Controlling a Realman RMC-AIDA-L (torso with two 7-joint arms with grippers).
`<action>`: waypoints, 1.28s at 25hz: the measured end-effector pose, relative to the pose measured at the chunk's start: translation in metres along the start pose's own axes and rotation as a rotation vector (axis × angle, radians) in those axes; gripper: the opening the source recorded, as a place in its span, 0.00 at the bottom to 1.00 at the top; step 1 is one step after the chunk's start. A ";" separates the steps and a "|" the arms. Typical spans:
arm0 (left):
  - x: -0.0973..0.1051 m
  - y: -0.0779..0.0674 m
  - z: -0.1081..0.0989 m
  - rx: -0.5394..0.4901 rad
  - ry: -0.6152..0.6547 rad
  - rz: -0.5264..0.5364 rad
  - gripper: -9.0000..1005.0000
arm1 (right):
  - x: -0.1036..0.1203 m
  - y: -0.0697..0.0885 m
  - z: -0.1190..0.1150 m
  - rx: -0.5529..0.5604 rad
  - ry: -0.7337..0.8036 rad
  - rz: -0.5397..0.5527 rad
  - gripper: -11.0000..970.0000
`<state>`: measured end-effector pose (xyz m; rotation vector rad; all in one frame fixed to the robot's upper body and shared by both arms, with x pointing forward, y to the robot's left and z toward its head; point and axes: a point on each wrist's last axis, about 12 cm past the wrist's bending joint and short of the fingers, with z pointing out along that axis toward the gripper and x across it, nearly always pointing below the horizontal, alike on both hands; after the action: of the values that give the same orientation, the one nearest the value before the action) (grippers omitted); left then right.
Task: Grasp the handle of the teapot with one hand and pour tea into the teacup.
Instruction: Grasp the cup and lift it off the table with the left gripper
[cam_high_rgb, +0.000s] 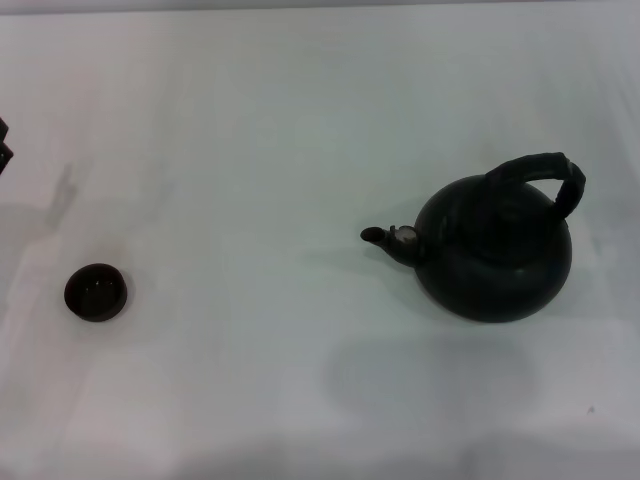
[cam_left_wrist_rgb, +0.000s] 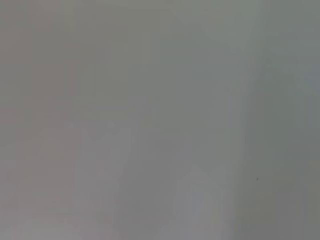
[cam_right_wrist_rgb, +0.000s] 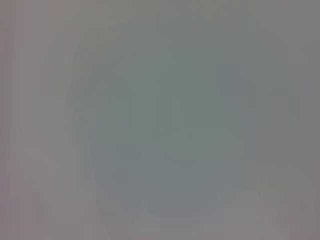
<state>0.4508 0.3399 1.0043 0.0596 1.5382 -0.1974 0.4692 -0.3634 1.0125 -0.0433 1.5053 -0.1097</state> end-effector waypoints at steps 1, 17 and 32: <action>0.000 0.000 0.001 0.000 0.001 0.001 0.86 | 0.000 0.000 0.000 0.001 0.000 0.000 0.88; 0.000 -0.002 0.001 -0.004 -0.008 -0.018 0.87 | -0.009 0.004 -0.001 -0.008 -0.081 -0.057 0.89; -0.003 -0.004 0.002 -0.002 -0.043 -0.027 0.86 | -0.007 0.003 -0.003 -0.012 -0.070 -0.064 0.89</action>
<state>0.4523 0.3356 1.0081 0.0329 1.4967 -0.2178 0.4662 -0.3591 1.0193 -0.1039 1.4354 -0.1497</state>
